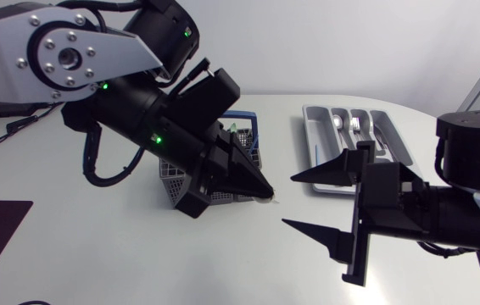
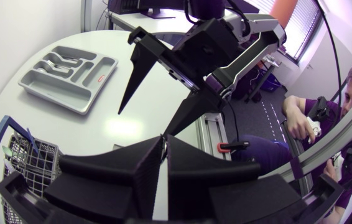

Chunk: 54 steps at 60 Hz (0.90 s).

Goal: Unload the cutlery basket into the drawer organizer.

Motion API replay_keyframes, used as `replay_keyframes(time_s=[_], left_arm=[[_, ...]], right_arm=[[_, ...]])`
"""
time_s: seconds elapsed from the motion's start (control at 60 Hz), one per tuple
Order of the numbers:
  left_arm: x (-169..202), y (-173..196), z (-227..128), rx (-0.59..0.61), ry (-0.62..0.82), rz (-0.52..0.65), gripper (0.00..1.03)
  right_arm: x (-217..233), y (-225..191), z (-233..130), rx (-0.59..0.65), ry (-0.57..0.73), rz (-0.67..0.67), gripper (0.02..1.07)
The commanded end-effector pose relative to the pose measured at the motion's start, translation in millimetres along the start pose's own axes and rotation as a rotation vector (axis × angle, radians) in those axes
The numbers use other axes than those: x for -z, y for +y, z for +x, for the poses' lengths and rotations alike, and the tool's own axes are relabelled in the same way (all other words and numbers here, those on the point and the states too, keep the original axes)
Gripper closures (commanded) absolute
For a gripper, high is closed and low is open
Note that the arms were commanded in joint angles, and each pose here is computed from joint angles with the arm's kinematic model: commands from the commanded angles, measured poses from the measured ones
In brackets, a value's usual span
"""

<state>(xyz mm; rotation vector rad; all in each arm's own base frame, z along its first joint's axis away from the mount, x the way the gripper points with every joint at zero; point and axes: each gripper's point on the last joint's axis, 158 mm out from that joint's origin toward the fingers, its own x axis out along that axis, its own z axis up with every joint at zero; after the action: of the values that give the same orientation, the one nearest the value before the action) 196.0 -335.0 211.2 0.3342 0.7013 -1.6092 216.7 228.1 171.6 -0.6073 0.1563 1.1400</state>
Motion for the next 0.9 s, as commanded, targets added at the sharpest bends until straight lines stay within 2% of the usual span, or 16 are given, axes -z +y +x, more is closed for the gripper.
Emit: replay_keyframes(time_s=[0.0, 0.2, 0.367, 0.5, 0.883], left_arm=[[-10, -5, 0, 0.035, -0.013, 0.046, 0.84], [-11, -8, -1, 0.055, -0.007, 0.044, 0.84], [-8, -12, 0, 0.071, 0.001, 0.039, 0.84], [-7, -12, 0, 0.073, 0.002, 0.038, 0.84], [-5, -11, 1, 0.077, 0.005, 0.031, 0.84]], right_arm=[[2, 11, 6, -0.041, 0.007, -0.026, 0.40], [-2, 21, 15, -0.061, 0.002, -0.068, 0.62], [-5, 18, 18, -0.051, -0.001, -0.080, 0.66], [-6, 21, 20, -0.059, -0.003, -0.085, 0.83], [-7, 23, 26, -0.055, 0.000, -0.101, 1.01]])
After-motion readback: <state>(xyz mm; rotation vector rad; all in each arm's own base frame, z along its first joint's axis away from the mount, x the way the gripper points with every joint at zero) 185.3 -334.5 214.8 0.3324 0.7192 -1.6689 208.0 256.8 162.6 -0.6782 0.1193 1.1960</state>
